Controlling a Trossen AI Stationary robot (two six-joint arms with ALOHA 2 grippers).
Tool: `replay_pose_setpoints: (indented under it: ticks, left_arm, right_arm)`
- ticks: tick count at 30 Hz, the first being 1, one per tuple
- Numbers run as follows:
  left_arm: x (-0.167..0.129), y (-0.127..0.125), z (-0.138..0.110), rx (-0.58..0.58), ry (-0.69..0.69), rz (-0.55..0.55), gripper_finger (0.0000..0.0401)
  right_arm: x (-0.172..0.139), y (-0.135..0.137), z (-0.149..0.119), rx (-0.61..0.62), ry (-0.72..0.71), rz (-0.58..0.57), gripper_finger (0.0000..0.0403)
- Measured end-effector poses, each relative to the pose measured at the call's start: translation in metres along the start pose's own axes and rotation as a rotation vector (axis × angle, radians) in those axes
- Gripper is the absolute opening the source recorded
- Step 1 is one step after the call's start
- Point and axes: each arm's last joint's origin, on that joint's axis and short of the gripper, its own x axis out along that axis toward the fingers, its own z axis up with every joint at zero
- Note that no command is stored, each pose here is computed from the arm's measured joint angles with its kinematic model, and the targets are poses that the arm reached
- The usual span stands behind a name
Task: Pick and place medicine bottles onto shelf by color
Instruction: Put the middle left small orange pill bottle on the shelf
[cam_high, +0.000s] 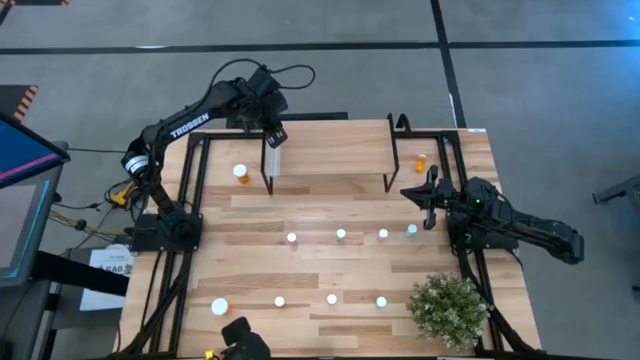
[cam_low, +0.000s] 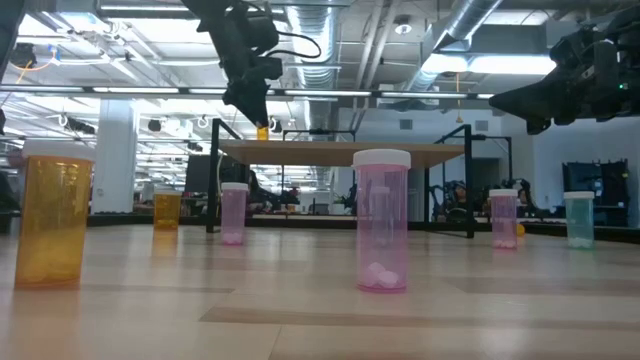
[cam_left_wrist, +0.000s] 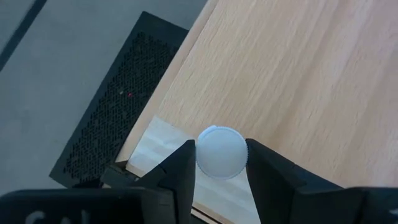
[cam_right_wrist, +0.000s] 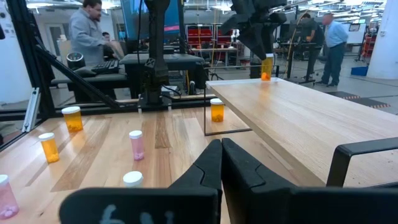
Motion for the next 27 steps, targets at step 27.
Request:
replay_pose_setpoints:
  ticks: [27]
  left_arm:
    - [0.016,0.0,-0.009,-0.049,0.022,0.025,0.0121]
  right_arm:
    - [0.0,0.0,0.0,0.0,0.0,0.0,0.0027]
